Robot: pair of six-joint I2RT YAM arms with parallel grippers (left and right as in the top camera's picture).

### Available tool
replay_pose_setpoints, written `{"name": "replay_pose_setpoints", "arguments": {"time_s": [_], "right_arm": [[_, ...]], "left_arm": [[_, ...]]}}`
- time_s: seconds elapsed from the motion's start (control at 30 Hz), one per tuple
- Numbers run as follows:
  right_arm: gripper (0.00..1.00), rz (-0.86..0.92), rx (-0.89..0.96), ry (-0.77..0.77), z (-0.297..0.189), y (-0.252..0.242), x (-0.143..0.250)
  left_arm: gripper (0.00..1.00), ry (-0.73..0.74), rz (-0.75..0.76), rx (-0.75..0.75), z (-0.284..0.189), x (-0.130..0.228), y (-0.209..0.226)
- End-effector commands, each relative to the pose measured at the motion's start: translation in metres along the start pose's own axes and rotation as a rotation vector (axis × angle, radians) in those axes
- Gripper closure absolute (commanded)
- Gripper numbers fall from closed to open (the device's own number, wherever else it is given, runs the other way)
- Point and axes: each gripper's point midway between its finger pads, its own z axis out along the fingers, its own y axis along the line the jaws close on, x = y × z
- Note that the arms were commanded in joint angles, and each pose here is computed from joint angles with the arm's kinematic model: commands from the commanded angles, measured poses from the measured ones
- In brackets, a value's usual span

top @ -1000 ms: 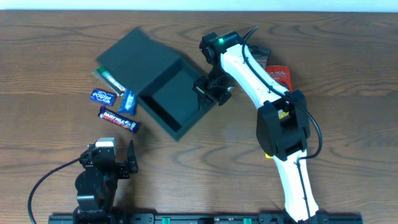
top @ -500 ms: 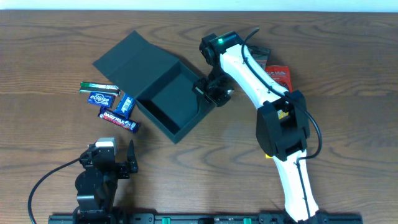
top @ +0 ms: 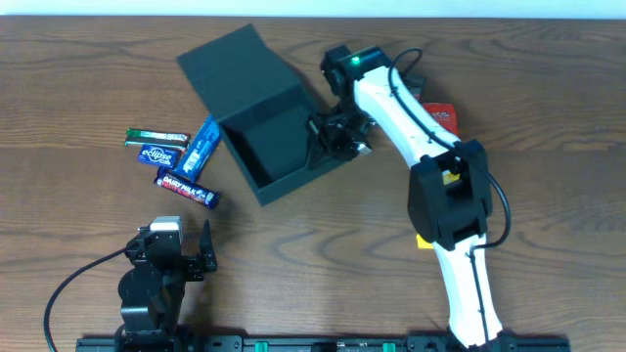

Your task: Pack container

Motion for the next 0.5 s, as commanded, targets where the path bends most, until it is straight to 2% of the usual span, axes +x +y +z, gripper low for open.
{"name": "replay_pose_setpoints", "arguments": {"time_s": [0.0, 0.47], "right_arm": [[0.99, 0.131, 0.014, 0.029, -0.007, -0.004, -0.01], [0.99, 0.192, 0.09, 0.045, -0.005, -0.023, -0.024]], "left_arm": [[0.05, 0.013, 0.013, -0.011, 0.003, 0.007, 0.002], [0.04, 0.013, 0.013, -0.011, 0.003, 0.007, 0.002]]}}
